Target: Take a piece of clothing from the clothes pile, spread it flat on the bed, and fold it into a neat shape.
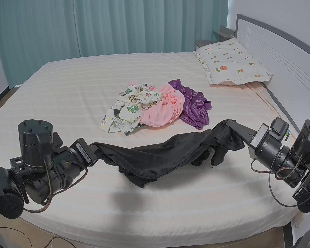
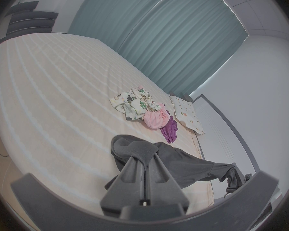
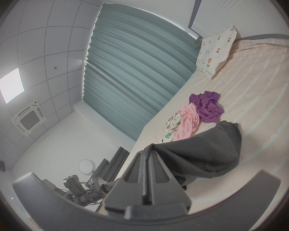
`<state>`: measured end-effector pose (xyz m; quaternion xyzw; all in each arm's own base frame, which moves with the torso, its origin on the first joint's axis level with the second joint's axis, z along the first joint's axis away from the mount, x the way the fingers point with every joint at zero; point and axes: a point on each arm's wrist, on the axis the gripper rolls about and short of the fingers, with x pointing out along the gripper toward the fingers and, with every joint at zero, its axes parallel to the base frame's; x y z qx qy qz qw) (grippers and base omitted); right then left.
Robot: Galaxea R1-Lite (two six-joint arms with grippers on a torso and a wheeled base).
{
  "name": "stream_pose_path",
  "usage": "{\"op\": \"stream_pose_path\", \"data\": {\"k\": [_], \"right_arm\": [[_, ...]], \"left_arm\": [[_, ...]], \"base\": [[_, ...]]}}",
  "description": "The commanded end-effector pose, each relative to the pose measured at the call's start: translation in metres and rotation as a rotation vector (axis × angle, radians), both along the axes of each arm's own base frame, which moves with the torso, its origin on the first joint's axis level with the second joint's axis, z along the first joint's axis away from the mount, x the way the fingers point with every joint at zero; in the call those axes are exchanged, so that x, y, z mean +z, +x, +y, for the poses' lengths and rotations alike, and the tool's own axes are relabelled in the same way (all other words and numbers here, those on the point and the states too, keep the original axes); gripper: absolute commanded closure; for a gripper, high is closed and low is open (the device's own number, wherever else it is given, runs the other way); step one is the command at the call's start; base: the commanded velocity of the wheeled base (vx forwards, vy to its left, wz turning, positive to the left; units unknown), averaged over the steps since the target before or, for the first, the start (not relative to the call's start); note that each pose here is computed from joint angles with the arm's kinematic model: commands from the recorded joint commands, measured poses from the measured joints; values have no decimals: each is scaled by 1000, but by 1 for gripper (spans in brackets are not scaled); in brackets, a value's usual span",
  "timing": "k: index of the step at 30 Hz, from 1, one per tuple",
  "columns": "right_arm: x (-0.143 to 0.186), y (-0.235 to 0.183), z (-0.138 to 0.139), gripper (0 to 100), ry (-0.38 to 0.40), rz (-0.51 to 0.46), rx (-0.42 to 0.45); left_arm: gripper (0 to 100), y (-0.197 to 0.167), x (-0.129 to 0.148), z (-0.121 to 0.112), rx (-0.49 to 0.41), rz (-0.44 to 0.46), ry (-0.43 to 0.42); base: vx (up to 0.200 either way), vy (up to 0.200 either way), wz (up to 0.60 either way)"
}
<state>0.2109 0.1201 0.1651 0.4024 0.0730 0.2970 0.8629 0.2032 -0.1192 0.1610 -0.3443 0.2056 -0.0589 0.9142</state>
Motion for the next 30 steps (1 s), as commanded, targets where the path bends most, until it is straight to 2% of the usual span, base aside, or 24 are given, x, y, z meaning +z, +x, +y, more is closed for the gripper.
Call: {"op": "stream_pose_path", "data": {"k": [1, 10, 30], "right_arm": [[2, -2, 4, 100, 9, -16, 12], [2, -4, 16, 100, -6, -31, 39], [11, -5, 23, 100, -21, -94, 54]], "left_arm": [[100, -3, 6, 4, 7, -22, -13], [100, -3, 10, 4, 9, -34, -20], [100, -1, 17, 11, 37, -59, -36]], "base": [[0, 200, 0], [0, 200, 0], [0, 200, 0]]}}
